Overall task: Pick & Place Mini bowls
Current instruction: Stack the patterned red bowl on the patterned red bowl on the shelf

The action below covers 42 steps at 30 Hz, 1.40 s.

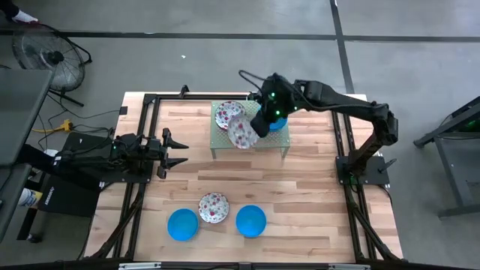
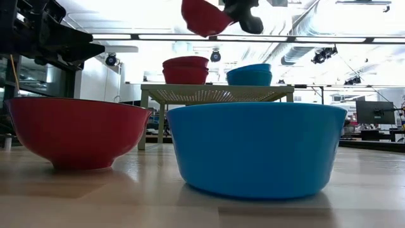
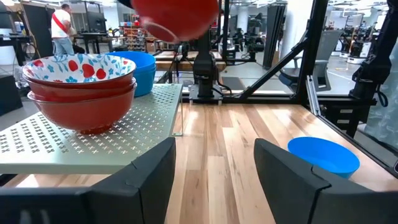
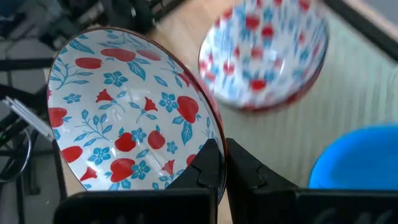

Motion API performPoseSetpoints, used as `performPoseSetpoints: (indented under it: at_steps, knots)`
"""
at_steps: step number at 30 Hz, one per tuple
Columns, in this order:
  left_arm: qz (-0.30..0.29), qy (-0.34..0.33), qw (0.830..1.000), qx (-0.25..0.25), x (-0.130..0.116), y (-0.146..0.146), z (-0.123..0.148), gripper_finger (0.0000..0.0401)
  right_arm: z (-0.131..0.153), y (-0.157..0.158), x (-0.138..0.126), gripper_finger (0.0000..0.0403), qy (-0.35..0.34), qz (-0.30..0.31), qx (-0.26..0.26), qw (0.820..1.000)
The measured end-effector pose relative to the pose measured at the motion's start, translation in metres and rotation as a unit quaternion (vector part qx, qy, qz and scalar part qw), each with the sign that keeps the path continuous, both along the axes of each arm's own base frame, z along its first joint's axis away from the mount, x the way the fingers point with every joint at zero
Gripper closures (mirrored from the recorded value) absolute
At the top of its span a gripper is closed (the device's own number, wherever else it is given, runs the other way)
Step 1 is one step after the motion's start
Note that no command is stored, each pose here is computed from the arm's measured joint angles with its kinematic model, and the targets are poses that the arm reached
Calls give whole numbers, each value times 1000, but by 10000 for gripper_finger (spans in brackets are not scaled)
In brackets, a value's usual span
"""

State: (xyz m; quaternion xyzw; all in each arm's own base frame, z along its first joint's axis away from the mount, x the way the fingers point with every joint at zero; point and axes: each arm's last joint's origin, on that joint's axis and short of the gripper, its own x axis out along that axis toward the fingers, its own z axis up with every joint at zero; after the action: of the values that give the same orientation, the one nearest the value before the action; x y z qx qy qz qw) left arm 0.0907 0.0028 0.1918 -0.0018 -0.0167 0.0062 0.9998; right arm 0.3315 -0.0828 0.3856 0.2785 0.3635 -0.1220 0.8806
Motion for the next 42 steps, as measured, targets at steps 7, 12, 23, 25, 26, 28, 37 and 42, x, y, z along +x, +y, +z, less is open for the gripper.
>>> performPoseSetpoints:
  at_steps: [7, 12, 23, 25, 26, 28, 37, 42]
  knots:
    - [0, 0, 1000, 0, 0, 0, 0, 188, 6, -25, -2, 402, -45, 28, -33, 998]
    - [0, 0, 1000, 0, 0, 0, 0, 188, 8, -43, -7, 402, -56, 3, -37, 998]
    - [0, 0, 1000, 0, 0, 0, 0, 188, 4, -67, -12, 402, -56, -85, 15, 995]
    - [0, 0, 1000, 0, 0, 0, 0, 188, -1, -68, -8, 402, -51, -103, 35, 993]
    - [0, 0, 1000, 0, 0, 0, 0, 188, -5, -70, -5, 402, -47, -112, 46, 991]
    - [0, 0, 1000, 0, 0, 0, 0, 188, -11, -72, 0, 402, -45, -127, 65, 989]
    - [0, 0, 1000, 0, 0, 0, 0, 188, -29, -81, 17, 402, -43, -197, 133, 970]
    - [0, 0, 1000, 0, 0, 0, 0, 188, -29, -76, 18, 402, -41, -224, 155, 961]
